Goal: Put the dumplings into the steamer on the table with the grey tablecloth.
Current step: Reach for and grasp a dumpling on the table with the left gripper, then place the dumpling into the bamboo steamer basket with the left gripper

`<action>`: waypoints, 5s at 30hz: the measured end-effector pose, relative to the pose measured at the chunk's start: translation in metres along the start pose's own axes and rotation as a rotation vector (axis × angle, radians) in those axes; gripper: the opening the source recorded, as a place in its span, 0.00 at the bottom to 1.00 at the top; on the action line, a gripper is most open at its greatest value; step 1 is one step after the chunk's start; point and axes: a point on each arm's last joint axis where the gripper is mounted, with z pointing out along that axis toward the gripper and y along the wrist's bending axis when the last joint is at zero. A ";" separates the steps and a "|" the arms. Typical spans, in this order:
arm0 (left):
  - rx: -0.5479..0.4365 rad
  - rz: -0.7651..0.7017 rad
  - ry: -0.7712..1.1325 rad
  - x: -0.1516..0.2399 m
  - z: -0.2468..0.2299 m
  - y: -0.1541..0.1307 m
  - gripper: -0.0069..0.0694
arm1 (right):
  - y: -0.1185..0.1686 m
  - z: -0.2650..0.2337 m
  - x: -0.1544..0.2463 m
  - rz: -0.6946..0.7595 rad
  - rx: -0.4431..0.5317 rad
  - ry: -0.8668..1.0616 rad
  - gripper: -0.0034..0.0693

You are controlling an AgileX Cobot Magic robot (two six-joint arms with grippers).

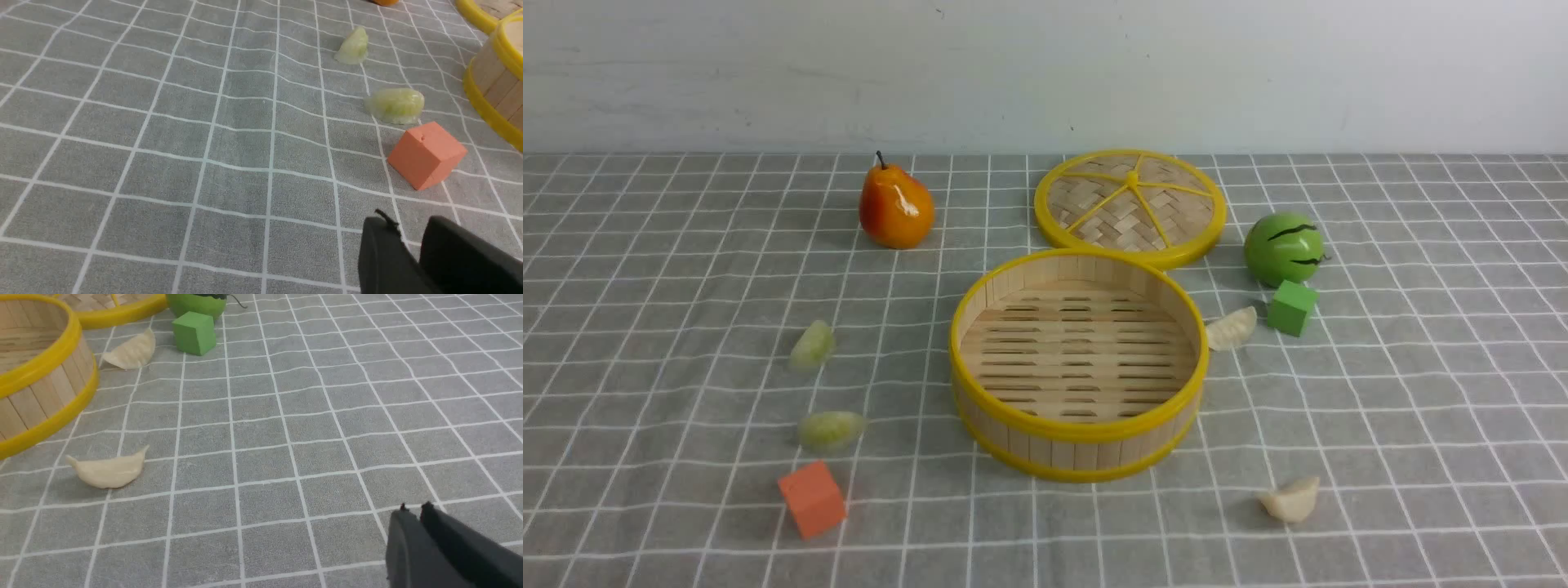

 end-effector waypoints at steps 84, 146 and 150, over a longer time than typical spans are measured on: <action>0.202 -0.413 -0.518 -0.153 -0.024 -0.033 0.34 | 0.021 -0.021 -0.175 0.213 -0.150 -0.550 0.04; 0.108 0.020 0.746 -0.161 0.348 -0.150 0.40 | 0.117 0.098 -0.097 -0.243 -0.586 0.741 0.09; 0.300 -0.016 0.640 -0.172 0.328 -0.209 0.40 | 0.117 0.098 -0.097 -0.238 -0.588 0.741 0.10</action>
